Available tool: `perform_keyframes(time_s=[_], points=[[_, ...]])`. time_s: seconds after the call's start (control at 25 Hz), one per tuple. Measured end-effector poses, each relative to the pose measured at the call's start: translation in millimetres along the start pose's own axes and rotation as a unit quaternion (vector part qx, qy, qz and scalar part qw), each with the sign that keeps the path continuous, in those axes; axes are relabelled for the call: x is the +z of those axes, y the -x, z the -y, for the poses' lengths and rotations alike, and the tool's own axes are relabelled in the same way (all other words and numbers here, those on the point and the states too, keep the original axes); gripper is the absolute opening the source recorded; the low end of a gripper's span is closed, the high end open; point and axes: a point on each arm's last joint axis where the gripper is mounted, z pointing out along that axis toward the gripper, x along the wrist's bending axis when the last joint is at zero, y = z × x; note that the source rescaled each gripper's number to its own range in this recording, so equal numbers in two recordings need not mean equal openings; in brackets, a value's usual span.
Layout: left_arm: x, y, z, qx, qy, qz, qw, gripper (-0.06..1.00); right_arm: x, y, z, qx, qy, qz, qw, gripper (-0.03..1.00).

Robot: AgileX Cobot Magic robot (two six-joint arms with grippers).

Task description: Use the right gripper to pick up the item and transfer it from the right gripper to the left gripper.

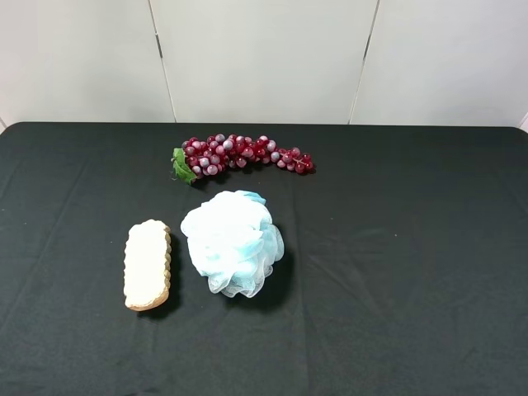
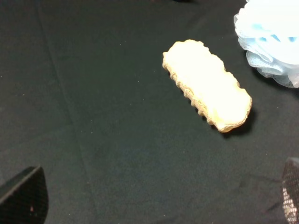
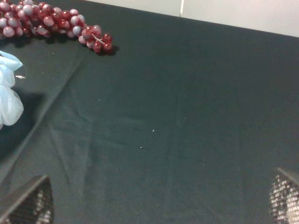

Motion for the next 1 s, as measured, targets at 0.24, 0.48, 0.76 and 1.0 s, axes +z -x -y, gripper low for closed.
perform_keyframes(time_s=[0.24, 0.48, 0.76, 1.0], points=[[0.0, 0.0, 0.0, 0.0, 0.0, 0.0, 1.0, 0.99, 0.0, 0.0, 0.0, 0.0, 0.0, 0.0, 1.0, 1.0], [0.0, 0.1, 0.0, -0.004, 0.0, -0.005, 1.0, 0.99, 0.0, 0.0, 0.0, 0.0, 0.0, 0.0, 1.0, 1.0], [0.5, 1.1, -0.4, -0.069, 0.003, -0.088, 0.994, 0.99, 0.0, 0.0, 0.0, 0.001, 0.0, 0.001, 1.0, 1.0], [-0.1, 1.9, 0.1, -0.098, 0.009, -0.125, 0.987, 0.99, 0.2, -0.4, -0.1, 0.02, -0.001, 0.041, 0.999, 1.0]])
